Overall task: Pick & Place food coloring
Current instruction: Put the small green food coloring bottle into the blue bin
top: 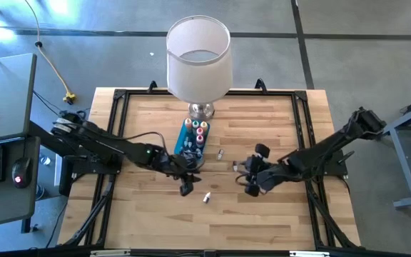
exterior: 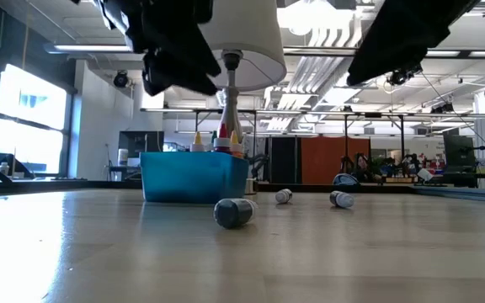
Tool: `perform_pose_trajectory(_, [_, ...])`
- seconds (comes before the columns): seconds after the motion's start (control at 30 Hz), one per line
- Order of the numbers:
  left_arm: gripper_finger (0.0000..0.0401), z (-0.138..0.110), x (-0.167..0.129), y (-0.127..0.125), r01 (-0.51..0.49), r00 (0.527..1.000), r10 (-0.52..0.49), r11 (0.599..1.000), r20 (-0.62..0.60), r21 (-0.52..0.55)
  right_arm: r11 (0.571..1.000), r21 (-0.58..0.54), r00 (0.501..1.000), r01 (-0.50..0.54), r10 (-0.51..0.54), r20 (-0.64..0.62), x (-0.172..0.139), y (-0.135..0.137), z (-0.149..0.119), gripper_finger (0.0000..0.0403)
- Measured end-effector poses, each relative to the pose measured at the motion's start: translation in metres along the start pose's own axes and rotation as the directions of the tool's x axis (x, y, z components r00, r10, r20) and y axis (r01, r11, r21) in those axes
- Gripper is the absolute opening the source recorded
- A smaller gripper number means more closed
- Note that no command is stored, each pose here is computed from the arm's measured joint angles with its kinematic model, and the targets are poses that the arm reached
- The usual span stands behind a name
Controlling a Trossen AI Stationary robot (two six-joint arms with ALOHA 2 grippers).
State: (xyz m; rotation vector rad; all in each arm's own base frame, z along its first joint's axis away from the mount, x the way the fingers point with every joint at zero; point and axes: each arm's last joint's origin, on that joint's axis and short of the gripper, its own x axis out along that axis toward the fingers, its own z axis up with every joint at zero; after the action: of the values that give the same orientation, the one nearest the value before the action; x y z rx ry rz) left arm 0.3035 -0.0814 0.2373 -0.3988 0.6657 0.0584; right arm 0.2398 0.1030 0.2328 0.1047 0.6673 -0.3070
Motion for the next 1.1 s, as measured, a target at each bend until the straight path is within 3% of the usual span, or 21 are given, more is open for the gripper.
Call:
perform_pose_trajectory(0.07, [0.0147, -0.006, 0.013, -0.001, 0.039, 0.998, -0.043, 0.995, -0.052, -0.091, 1.000, -0.013, 1.000, 0.020, -0.020, 0.018, -0.002, -0.005, -0.001, 0.0142])
perform_pose_trajectory(0.17, [0.0147, -0.017, 0.030, -0.001, 0.031, 0.990, -0.071, 0.951, -0.121, -0.307, 0.998, 0.013, 0.997, 0.065, -0.065, 0.050, -0.004, -0.012, 0.003, 0.0142])
perform_pose_trajectory(0.33, [0.0147, -0.038, 0.056, -0.012, -0.034, 0.975, -0.056, 0.919, -0.216, -0.392, 0.998, 0.031, 0.996, 0.058, -0.060, 0.061, -0.006, -0.016, 0.007, 0.0142])
perform_pose_trajectory(0.5, [0.0147, -0.035, 0.070, -0.033, -0.068, 0.972, -0.031, 0.912, -0.235, -0.404, 0.999, 0.004, 0.998, 0.034, -0.034, 0.047, -0.007, -0.015, 0.006, 0.0142])
perform_pose_trajectory(0.77, [0.0147, -0.027, 0.090, -0.046, -0.298, 0.915, 0.175, 0.900, -0.364, -0.319, 0.999, -0.036, 0.998, 0.022, -0.020, 0.056, -0.007, -0.014, 0.008, 0.0142])
perform_pose_trajectory(0.97, [0.0147, -0.020, 0.110, -0.057, -0.230, 0.927, 0.110, 0.922, -0.359, -0.312, 0.999, -0.043, 0.998, 0.003, 0.000, 0.066, -0.007, -0.012, 0.009, 0.0142])
perform_pose_trajectory(1.03, [0.0147, -0.024, 0.108, -0.054, -0.280, 0.903, 0.149, 0.915, -0.402, -0.290, 0.999, -0.039, 0.997, -0.001, 0.004, 0.071, -0.007, -0.012, 0.010, 0.0142])
perform_pose_trajectory(1.1, [0.0147, -0.024, 0.113, -0.055, -0.270, 0.912, 0.142, 0.915, -0.385, -0.301, 0.999, -0.039, 0.997, -0.003, 0.005, 0.073, -0.007, -0.012, 0.010, 0.0142])
